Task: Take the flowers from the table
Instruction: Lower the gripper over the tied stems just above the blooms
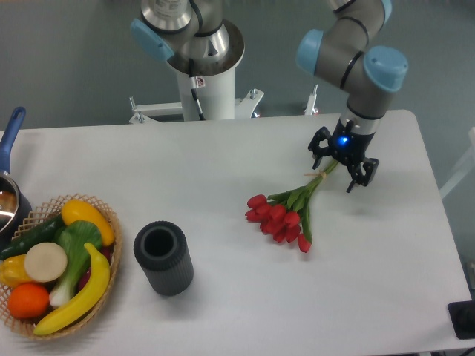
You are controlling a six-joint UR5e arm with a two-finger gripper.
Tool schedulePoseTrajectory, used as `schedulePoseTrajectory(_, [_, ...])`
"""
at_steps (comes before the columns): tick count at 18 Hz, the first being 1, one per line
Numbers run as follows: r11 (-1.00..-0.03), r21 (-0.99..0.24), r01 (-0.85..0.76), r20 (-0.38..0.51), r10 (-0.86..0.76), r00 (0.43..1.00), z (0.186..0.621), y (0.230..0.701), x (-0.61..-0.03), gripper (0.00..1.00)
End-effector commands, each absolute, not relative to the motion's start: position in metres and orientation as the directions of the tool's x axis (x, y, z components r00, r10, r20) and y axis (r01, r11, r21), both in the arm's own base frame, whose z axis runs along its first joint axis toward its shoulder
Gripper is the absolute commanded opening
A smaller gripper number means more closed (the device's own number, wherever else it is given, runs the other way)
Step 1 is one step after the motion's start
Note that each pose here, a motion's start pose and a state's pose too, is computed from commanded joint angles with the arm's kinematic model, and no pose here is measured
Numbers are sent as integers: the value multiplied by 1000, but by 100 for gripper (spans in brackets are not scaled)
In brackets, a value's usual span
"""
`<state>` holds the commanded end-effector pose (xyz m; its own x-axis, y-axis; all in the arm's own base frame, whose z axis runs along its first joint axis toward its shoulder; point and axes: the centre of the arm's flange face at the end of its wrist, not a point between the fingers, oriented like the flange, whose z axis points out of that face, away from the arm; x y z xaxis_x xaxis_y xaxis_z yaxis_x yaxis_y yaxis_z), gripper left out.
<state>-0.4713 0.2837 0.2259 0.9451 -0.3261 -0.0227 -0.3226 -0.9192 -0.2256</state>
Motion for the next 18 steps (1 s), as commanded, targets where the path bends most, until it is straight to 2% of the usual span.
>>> schedulePoseTrajectory(9, [-910,-119,-398,12,-402,916,210,310,-451,100])
schedulePoseTrajectory(18, [-910,-129,-393,48,-401,915,192,311,-448,100])
